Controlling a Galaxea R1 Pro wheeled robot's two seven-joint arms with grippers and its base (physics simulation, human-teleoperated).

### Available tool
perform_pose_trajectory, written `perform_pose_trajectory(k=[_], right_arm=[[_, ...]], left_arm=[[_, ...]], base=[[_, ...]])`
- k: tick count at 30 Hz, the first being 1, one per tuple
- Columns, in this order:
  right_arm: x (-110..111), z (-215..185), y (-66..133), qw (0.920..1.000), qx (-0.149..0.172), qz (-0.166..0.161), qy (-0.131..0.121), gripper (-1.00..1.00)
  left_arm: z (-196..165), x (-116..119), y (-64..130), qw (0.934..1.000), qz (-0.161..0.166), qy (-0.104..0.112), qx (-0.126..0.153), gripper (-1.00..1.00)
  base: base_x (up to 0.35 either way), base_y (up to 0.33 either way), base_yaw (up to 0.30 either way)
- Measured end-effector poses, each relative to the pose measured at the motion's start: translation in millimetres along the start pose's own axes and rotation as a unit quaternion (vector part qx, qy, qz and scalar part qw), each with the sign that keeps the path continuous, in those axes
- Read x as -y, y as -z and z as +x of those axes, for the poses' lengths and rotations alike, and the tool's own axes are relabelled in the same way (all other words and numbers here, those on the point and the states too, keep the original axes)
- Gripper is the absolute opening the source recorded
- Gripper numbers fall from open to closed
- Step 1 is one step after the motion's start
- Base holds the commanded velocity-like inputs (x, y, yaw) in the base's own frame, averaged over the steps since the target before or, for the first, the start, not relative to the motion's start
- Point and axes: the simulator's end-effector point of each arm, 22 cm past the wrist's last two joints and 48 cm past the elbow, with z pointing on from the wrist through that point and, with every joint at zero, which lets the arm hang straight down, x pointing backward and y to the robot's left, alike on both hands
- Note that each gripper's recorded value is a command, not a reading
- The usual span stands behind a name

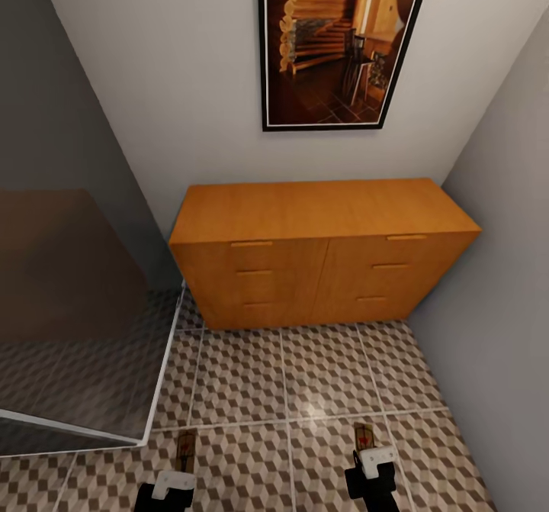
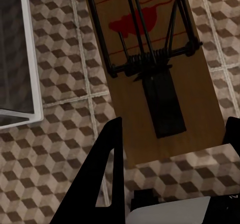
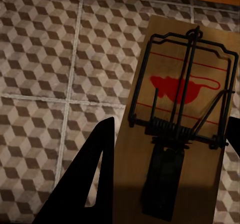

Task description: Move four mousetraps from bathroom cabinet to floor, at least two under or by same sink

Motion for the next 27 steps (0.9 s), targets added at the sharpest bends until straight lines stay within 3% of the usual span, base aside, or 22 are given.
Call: perform_pose_trajectory(k=[27], right_arm=[[4,-19,2.7,0.9998,0.020,0.004,0.000,-1.00]], left_arm=[[-20,-3,2.0,0.9998,-0.004,0.000,0.020,-1.00]], base=[[0.000,0.000,0.000]])
